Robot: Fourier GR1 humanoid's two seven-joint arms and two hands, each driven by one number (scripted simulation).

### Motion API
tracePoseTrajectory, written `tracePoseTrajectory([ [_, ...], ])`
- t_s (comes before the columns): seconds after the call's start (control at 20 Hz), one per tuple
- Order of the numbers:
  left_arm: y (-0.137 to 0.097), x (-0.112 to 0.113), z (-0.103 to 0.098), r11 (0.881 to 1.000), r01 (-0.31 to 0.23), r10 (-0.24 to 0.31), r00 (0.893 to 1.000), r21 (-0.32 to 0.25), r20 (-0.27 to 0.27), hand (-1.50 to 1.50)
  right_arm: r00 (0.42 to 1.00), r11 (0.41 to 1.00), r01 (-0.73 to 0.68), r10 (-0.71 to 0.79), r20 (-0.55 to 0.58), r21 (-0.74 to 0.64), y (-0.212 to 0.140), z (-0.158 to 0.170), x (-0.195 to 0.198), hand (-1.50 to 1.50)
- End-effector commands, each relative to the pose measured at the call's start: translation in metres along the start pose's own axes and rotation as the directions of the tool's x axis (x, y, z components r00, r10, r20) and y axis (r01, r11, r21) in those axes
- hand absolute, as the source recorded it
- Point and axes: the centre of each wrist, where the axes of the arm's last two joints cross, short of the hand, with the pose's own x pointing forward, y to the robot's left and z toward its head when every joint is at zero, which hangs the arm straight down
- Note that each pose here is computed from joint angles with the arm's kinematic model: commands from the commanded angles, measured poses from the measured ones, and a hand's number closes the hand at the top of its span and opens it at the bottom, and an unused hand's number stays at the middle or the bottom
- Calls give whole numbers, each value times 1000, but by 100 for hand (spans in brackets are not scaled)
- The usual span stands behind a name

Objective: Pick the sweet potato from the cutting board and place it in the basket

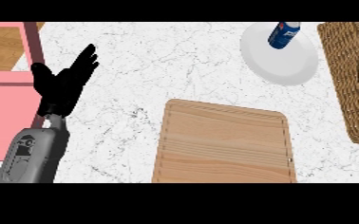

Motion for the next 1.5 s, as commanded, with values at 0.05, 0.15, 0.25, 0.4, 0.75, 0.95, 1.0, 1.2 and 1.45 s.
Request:
tracePoseTrajectory([
  [0.05, -6, -3, -1, 1000, -2, 2, 1000, 8, -7, 0, 980, 995, -46, 29, -196, -84, 6, -21, -6, 150],
  [0.15, 9, -12, 5, 999, -7, 7, 1000, 32, -20, 0, 976, 993, -65, 42, -214, -98, 15, -26, -15, 150],
  [0.25, 12, -11, 2, 1000, -1, 2, 1000, 31, -27, 0, 972, 992, -77, 53, -227, -100, 15, -26, -12, 150],
  [0.4, -3, -12, 1, 1000, -13, 14, 1000, 27, -19, 0, 967, 992, -86, 61, -246, -93, 25, -24, -18, 150],
  [0.75, 13, -10, 3, 999, -5, 7, 999, 49, -39, 0, 969, 993, -76, 53, -239, -90, 57, -21, -52, 150],
  [0.95, 18, -21, 9, 998, -20, 23, 999, 58, -49, 0, 967, 994, -53, 27, -255, -98, 64, -28, -65, 150],
  [1.0, 19, -18, 7, 997, -4, 7, 999, 73, -45, 0, 969, 994, -53, 29, -244, -96, 66, -30, -68, 150],
  [1.2, 20, -15, 4, 998, -3, 6, 999, 68, -43, 0, 938, 976, -49, -27, -345, -210, 62, -44, -83, -150],
  [1.45, 28, -18, 2, 996, -8, 12, 999, 85, -48, 0, 937, 986, -71, 14, -349, -150, 87, -36, -114, -150],
])
